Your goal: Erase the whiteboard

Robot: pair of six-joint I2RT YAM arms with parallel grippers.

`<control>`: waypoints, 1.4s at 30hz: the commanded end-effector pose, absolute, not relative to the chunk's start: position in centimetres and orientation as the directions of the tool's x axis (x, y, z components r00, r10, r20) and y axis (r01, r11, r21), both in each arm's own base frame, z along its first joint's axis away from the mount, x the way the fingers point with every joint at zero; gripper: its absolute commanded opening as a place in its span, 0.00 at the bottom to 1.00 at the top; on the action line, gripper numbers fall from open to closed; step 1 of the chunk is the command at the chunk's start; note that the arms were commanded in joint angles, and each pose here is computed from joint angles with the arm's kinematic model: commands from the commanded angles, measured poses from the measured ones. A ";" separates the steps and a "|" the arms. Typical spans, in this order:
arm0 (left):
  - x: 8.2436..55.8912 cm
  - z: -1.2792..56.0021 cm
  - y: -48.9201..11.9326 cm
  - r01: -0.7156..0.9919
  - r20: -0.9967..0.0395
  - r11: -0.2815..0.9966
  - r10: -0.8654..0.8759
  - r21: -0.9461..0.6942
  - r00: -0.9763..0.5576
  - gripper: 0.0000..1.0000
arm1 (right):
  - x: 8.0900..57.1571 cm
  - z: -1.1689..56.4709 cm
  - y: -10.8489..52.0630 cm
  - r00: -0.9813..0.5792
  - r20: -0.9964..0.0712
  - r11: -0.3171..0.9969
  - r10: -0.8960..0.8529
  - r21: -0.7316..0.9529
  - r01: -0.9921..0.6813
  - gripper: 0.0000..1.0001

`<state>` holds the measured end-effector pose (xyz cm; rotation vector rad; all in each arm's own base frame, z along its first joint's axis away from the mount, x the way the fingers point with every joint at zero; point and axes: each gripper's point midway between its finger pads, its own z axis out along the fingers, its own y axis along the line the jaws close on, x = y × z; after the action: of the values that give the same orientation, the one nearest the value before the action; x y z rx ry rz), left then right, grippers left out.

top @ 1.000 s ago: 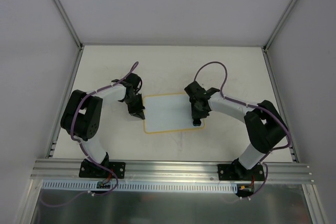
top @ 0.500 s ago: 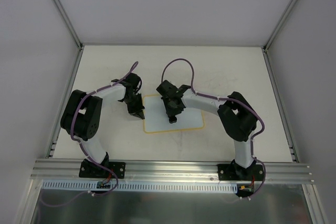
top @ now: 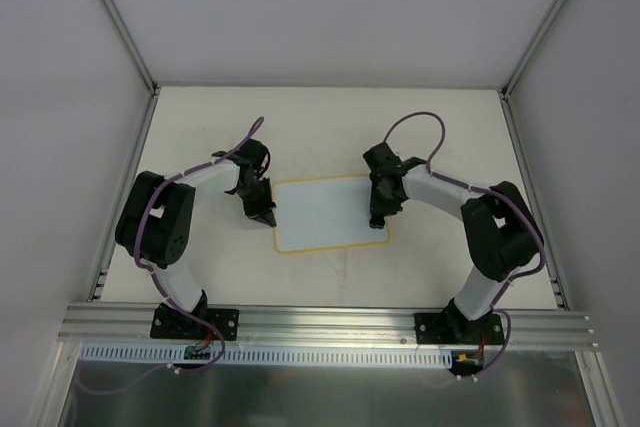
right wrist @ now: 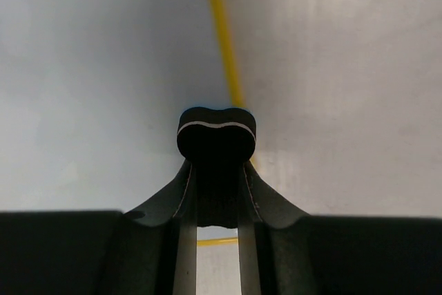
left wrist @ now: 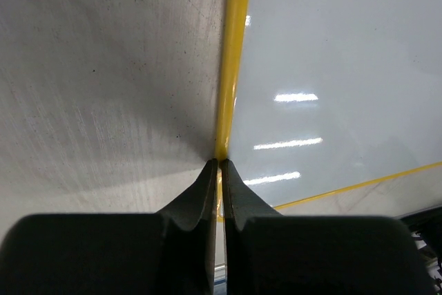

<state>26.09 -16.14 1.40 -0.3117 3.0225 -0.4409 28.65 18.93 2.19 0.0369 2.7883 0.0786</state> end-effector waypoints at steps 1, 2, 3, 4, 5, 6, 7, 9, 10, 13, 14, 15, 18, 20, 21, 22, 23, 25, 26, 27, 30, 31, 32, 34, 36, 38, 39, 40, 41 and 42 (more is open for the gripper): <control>25.3 -0.3 -13.0 -0.189 -0.052 0.971 -0.198 -0.146 -0.979 0.00 | 25.0 1.1 11.6 -0.965 -0.248 0.983 0.080 -0.142 0.118 0.00; 25.2 -0.4 -13.0 -0.190 -0.049 0.971 -0.199 -0.148 -0.979 0.00 | 25.0 1.7 11.2 -0.959 -0.267 0.982 0.091 -0.134 0.131 0.00; 25.3 -0.3 -13.1 -0.191 -0.050 0.970 -0.201 -0.151 -0.978 0.00 | 24.7 1.8 10.7 -0.960 -0.264 0.981 0.096 -0.138 0.136 0.00; 25.5 -0.2 -13.1 -0.192 -0.053 0.969 -0.202 -0.152 -0.978 0.00 | 24.8 2.1 10.2 -0.956 -0.270 0.979 0.112 -0.136 0.153 0.00; 25.5 -0.2 -13.1 -0.194 -0.054 0.969 -0.204 -0.153 -0.978 0.00 | 24.8 2.6 9.8 -0.953 -0.280 0.978 0.120 -0.134 0.162 0.00; 25.6 -0.1 -13.2 -0.192 -0.057 0.969 -0.202 -0.155 -0.978 0.00 | 24.8 2.8 9.5 -0.951 -0.282 0.977 0.126 -0.133 0.169 0.00; 25.8 0.1 -13.3 -0.190 -0.062 0.968 -0.202 -0.161 -0.977 0.00 | 25.0 3.1 9.0 -0.947 -0.288 0.974 0.143 -0.128 0.186 0.00; 26.0 0.3 -13.4 -0.190 -0.067 0.967 -0.204 -0.168 -0.977 0.00 | 25.4 4.1 8.5 -0.938 -0.316 0.976 0.143 -0.112 0.187 0.00; 26.1 0.5 -13.5 -0.186 -0.073 0.967 -0.201 -0.171 -0.977 0.00 | 25.7 4.4 7.9 -0.933 -0.324 0.974 0.157 -0.106 0.201 0.00; 26.6 1.1 -13.7 -0.179 -0.091 0.966 -0.198 -0.186 -0.976 0.00 | 26.5 5.2 6.4 -0.926 -0.346 0.972 0.154 -0.116 0.204 0.00; 26.7 1.2 -13.7 -0.178 -0.096 0.966 -0.198 -0.189 -0.975 0.00 | 27.0 5.5 6.1 -0.923 -0.354 0.973 0.149 -0.116 0.201 0.00; 26.8 1.5 -13.9 -0.175 -0.102 0.964 -0.198 -0.198 -0.975 0.00 | 27.3 5.6 5.8 -0.926 -0.353 0.975 0.132 -0.123 0.186 0.00; 27.2 2.1 -14.1 -0.168 -0.119 0.963 -0.196 -0.210 -0.973 0.09 | 28.8 5.4 5.8 -0.926 -0.359 0.979 0.118 -0.112 0.169 0.00; 27.6 2.5 -14.3 -0.164 -0.128 0.961 -0.196 -0.222 -0.972 0.20 | 29.4 4.7 6.0 -0.929 -0.350 0.982 0.120 -0.099 0.164 0.03; 27.7 2.8 -14.4 -0.162 -0.137 0.960 -0.196 -0.228 -0.971 0.23 | 29.7 4.6 6.2 -0.929 -0.350 0.983 0.121 -0.091 0.162 0.05; 27.9 3.0 -14.5 -0.158 -0.143 0.960 -0.195 -0.233 -0.970 0.27 | 29.8 4.3 6.2 -0.930 -0.345 0.982 0.125 -0.088 0.165 0.07; 28.1 3.4 -14.5 -0.156 -0.152 0.959 -0.195 -0.238 -0.969 0.35 | 29.9 3.8 6.4 -0.934 -0.334 0.984 0.125 -0.082 0.161 0.10; 28.3 4.1 -14.6 -0.151 -0.170 0.957 -0.196 -0.248 -0.966 0.40 | 29.8 3.3 6.5 -0.938 -0.321 0.984 0.127 -0.076 0.160 0.18; 28.5 4.4 -14.7 -0.149 -0.180 0.955 -0.198 -0.255 -0.963 0.46 | 29.7 3.1 6.6 -0.941 -0.315 0.985 0.123 -0.075 0.154 0.22; 28.7 4.9 -14.7 -0.142 -0.196 0.955 -0.197 -0.261 -0.961 0.49 | 29.6 2.9 6.6 -0.944 -0.307 0.986 0.122 -0.075 0.152 0.32; 28.9 6.3 -14.8 -0.131 -0.227 0.952 -0.198 -0.277 -0.953 0.59 | 29.3 2.8 6.4 -0.944 -0.305 0.986 0.122 -0.073 0.151 0.56; 29.1 6.7 -14.8 -0.127 -0.239 0.951 -0.198 -0.281 -0.951 0.62 | 29.2 2.9 6.3 -0.943 -0.308 0.985 0.127 -0.072 0.156 0.62; 29.1 7.1 -14.8 -0.124 -0.248 0.950 -0.198 -0.287 -0.948 0.64 | 29.2 3.1 6.2 -0.942 -0.313 0.986 0.126 -0.069 0.155 0.71; 29.4 8.5 -15.0 -0.108 -0.279 0.947 -0.197 -0.303 -0.940 0.74 | 29.4 4.0 6.1 -0.931 -0.340 0.986 0.131 -0.056 0.159 0.76; 29.5 10.0 -15.1 -0.092 -0.308 0.941 -0.197 -0.325 -0.931 0.81 | 29.5 5.1 5.9 -0.922 -0.362 0.985 0.139 -0.043 0.166 0.80; 29.8 11.4 -15.1 -0.073 -0.338 0.942 -0.189 -0.329 -0.922 0.92 | 29.8 7.2 5.6 -0.899 -0.408 0.984 0.161 0.001 0.176 0.85; 30.0 12.6 -15.0 -0.061 -0.369 0.940 -0.190 -0.335 -0.910 0.95 | 30.0 8.0 5.4 -0.891 -0.425 0.985 0.159 0.011 0.171 0.87; 30.5 13.7 -14.8 -0.046 -0.401 0.943 -0.185 -0.331 -0.897 0.99 | 30.2 8.8 4.9 -0.881 -0.442 0.984 0.170 0.023 0.178 0.91; 30.6 14.9 -14.6 -0.035 -0.431 0.942 -0.185 -0.333 -0.883 0.99 | 30.1 10.0 4.8 -0.872 -0.458 0.984 0.173 0.042 0.173 0.98; 30.6 15.6 -14.4 -0.034 -0.443 0.944 -0.186 -0.329 -0.877 0.99 | 30.6 11.4 4.6 -0.857 -0.485 0.984 0.175 0.050 0.172 0.99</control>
<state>29.97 -15.53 11.73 -0.1797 2.7095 -0.4587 29.72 5.03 7.19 0.2646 2.7124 -0.0484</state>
